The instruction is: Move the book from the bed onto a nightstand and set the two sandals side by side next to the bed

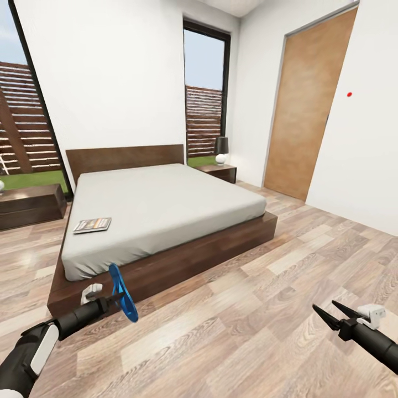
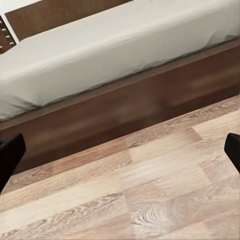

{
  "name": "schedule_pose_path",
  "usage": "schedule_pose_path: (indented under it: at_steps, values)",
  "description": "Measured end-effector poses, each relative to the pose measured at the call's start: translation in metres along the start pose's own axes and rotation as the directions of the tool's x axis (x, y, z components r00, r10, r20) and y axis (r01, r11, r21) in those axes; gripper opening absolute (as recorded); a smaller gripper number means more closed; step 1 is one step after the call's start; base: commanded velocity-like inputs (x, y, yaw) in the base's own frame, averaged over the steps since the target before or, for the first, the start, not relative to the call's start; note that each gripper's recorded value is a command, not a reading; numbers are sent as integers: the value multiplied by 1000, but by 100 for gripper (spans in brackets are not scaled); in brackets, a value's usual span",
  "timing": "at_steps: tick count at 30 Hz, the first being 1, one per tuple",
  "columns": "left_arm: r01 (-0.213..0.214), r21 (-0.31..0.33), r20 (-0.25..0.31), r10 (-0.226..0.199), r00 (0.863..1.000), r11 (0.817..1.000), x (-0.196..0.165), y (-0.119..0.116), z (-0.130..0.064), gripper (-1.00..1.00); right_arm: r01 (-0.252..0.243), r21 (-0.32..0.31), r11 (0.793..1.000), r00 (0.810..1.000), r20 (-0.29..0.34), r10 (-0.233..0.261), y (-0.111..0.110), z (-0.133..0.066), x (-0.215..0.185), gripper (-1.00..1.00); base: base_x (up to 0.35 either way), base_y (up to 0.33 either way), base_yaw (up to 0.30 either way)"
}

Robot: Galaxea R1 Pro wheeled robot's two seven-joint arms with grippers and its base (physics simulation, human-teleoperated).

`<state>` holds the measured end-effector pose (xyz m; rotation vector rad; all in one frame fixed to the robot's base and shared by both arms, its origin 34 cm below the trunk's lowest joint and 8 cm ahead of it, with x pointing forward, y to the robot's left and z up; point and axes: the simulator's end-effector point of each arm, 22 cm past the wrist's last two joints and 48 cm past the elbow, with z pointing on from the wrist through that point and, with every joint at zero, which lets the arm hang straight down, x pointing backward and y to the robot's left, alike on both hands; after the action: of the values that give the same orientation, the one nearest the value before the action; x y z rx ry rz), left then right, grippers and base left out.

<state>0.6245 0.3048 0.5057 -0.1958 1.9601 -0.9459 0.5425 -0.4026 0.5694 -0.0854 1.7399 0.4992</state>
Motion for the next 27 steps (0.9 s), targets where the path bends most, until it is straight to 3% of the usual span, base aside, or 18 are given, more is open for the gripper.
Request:
schedule_pose_path:
  at_steps: [27]
  values:
    - [-7, 4, 7, 7, 1000, 1000, -48, -38, -5, -100, 5, -2, 1000, 1000, 9, -5, 12, 4, -59, 100, 0, 0, 0]
